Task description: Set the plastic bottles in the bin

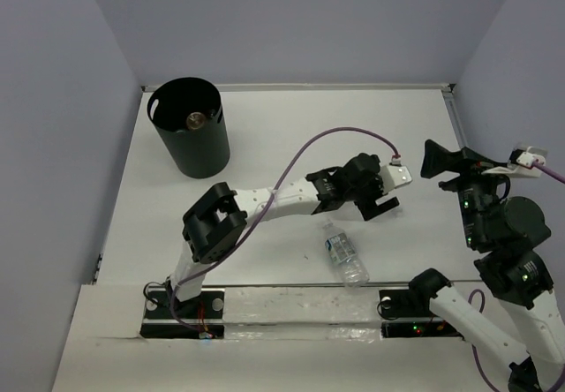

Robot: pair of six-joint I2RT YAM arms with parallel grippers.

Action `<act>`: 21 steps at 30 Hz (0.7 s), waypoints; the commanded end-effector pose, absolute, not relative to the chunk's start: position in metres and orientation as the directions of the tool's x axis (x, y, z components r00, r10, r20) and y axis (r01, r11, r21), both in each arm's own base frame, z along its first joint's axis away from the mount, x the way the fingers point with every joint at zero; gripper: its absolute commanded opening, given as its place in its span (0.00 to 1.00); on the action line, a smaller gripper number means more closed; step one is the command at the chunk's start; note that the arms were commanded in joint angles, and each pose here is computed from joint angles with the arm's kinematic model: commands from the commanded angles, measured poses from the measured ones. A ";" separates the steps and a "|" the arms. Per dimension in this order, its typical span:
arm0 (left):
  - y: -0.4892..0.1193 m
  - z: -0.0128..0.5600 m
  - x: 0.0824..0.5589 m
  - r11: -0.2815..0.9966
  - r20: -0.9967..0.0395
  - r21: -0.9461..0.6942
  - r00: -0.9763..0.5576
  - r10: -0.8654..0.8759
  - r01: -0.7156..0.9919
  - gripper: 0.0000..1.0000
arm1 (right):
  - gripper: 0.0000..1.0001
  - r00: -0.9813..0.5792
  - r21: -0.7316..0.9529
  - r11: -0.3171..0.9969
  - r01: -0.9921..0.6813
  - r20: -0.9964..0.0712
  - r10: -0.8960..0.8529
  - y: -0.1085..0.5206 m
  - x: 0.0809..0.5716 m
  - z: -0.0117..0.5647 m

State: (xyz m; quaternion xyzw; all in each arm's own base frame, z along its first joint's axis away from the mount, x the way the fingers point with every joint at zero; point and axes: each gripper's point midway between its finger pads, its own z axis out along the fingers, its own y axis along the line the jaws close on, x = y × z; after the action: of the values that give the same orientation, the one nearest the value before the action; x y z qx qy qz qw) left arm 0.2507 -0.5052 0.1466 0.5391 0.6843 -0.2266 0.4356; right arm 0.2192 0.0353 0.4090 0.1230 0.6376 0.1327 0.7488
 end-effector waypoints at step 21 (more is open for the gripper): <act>-0.517 0.071 0.282 0.231 -0.716 0.219 -0.004 0.698 0.948 0.74 | 0.95 0.089 0.319 0.945 -0.071 -0.942 0.325 0.040 0.213 0.409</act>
State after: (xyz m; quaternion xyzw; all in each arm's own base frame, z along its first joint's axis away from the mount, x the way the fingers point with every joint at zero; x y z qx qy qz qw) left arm 0.2574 -0.5146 0.0376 0.6204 0.6932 -0.1660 0.3272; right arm 0.2141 0.0398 0.4008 0.0990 0.6643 0.1321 0.7290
